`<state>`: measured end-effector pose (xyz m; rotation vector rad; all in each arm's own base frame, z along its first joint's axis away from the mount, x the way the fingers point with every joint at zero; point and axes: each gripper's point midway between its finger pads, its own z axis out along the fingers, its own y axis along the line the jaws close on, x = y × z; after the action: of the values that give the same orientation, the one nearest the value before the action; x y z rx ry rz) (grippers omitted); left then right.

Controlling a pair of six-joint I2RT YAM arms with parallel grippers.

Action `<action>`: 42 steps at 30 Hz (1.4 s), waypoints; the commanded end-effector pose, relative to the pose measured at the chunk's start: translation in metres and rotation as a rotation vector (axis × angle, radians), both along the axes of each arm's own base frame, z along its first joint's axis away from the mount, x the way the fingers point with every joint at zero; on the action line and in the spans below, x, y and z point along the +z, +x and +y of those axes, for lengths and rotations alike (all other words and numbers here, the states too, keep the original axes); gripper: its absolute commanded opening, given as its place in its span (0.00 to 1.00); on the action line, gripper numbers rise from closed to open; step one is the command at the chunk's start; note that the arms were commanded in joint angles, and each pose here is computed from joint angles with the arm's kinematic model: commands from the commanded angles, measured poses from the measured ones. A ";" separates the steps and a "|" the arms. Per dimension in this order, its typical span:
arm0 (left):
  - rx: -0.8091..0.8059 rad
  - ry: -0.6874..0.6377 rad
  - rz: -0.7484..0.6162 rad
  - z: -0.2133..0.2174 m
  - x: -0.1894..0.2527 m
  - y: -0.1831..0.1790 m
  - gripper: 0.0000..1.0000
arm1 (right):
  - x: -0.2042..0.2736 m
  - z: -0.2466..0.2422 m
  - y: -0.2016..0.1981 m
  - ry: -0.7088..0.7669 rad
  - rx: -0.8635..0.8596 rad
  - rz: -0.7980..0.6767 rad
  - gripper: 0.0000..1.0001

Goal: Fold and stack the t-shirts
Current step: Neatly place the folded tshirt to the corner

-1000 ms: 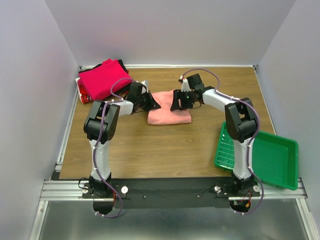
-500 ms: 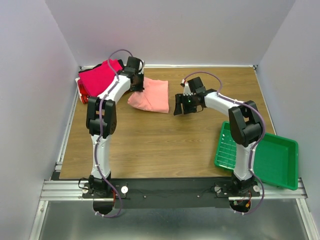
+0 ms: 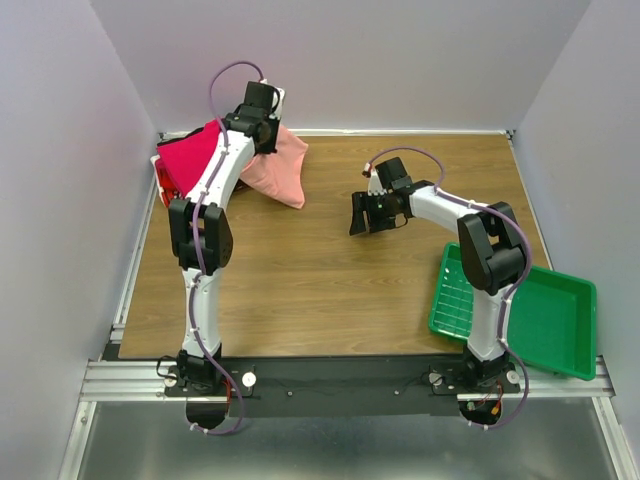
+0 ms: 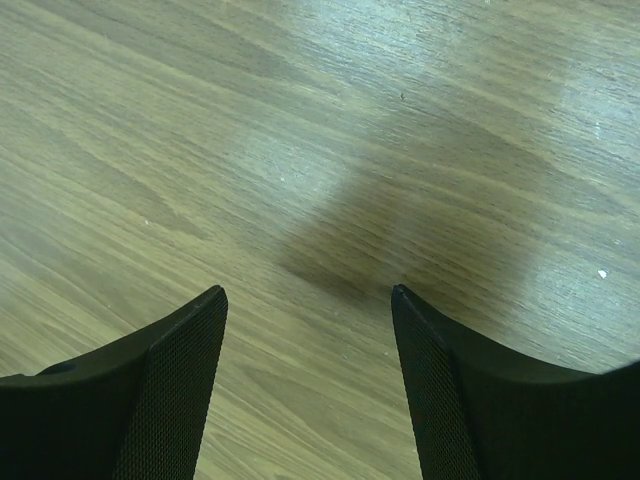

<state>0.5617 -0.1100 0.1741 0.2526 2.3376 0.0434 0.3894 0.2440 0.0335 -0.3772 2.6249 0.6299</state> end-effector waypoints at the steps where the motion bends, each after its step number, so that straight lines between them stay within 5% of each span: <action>1: -0.029 -0.014 -0.080 0.003 0.037 0.007 0.00 | 0.010 -0.004 -0.005 -0.005 0.005 -0.009 0.74; 12: -0.063 -0.240 -0.325 0.009 0.142 0.025 0.00 | 0.013 -0.003 -0.008 0.005 0.011 -0.006 0.74; 20: -0.015 -0.332 -0.401 0.063 0.177 0.027 0.00 | 0.011 -0.001 -0.012 0.019 0.006 0.016 0.74; 25: 0.033 -0.354 -0.391 0.098 0.168 0.027 0.00 | 0.011 0.000 -0.012 0.024 0.008 0.017 0.74; 38: 0.221 -0.333 -0.182 0.174 0.051 0.021 0.00 | 0.017 -0.003 -0.015 0.023 -0.008 0.011 0.74; 39: 0.248 -0.327 -0.171 0.180 0.045 0.019 0.02 | 0.019 -0.003 -0.015 0.024 -0.009 0.004 0.74; 42: 0.400 -0.276 -0.147 0.219 0.031 0.011 0.43 | 0.030 -0.003 -0.014 0.034 -0.015 -0.016 0.75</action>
<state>0.5740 0.0692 0.2063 -0.2153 2.2018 -0.1863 0.3778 0.2412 0.0432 -0.3636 2.6273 0.6482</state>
